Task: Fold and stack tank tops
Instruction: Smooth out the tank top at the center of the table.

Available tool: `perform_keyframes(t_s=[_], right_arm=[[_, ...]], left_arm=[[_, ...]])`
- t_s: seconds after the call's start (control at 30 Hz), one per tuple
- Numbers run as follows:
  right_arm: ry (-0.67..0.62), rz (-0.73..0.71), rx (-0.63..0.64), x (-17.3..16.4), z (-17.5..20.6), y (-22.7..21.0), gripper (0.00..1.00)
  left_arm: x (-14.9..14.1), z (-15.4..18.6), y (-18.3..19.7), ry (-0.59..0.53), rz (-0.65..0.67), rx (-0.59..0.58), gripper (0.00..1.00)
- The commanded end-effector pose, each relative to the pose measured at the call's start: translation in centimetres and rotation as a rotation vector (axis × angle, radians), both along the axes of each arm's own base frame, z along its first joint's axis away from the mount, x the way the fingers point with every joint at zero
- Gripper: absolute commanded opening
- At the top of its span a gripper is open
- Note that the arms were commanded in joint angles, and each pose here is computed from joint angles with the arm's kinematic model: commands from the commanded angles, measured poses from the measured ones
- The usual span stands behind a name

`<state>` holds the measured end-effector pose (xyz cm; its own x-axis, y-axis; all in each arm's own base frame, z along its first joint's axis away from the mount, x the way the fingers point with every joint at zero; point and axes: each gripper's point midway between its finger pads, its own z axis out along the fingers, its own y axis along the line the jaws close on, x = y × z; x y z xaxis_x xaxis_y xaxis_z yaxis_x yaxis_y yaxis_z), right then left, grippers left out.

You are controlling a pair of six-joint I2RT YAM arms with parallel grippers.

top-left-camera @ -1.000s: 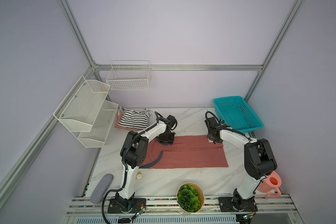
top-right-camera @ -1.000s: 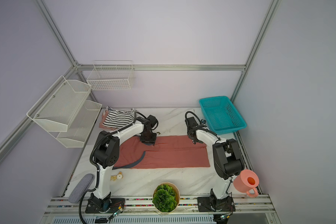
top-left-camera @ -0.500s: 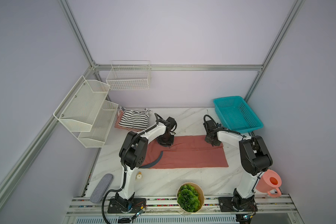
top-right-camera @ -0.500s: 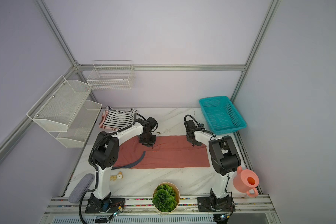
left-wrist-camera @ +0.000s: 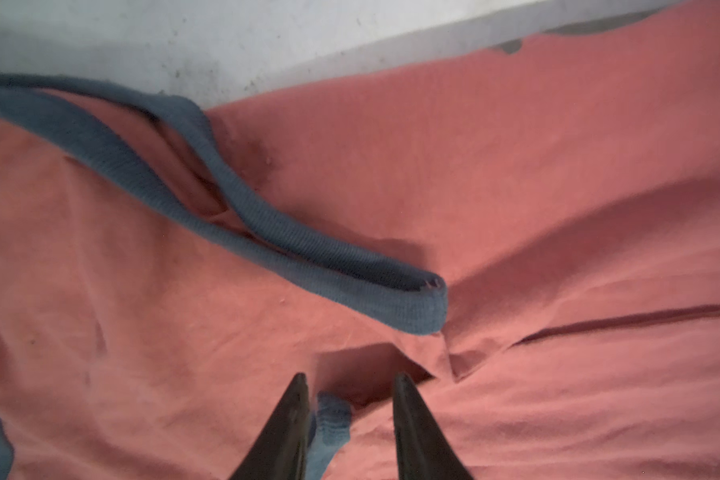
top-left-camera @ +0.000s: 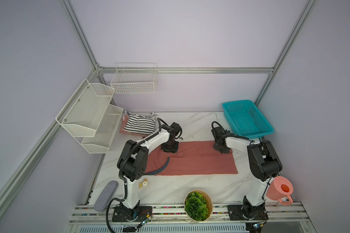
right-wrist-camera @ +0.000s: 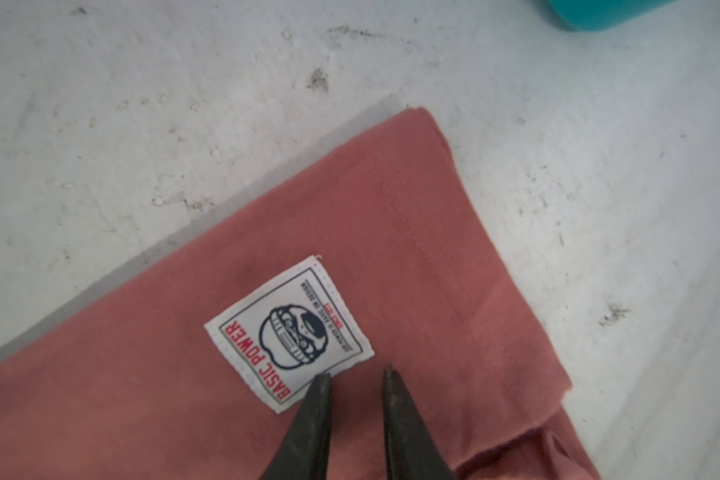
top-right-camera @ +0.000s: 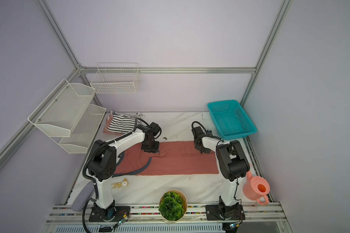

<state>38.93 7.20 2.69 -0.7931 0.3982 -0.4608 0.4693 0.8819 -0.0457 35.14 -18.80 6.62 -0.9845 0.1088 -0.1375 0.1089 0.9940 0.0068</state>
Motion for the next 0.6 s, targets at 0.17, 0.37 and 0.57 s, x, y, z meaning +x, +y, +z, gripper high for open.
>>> perform_keyframes(t_s=[0.17, 0.37, 0.57], right_arm=[[-0.025, 0.012, 0.000, 0.5, 1.4, 0.3, 0.26], [-0.028, 0.017, 0.018, 0.4, 1.2, 0.6, 0.25], [-0.012, 0.023, 0.037, 0.3, -0.1, 0.9, 0.05]], left_arm=[[2.7, 3.7, -1.9, -0.085, 0.029, -0.072, 0.34], [5.0, 3.9, -4.8, -0.084, 0.036, -0.157, 0.33], [4.5, 1.0, -5.3, -0.017, 0.049, -0.167, 0.28]])
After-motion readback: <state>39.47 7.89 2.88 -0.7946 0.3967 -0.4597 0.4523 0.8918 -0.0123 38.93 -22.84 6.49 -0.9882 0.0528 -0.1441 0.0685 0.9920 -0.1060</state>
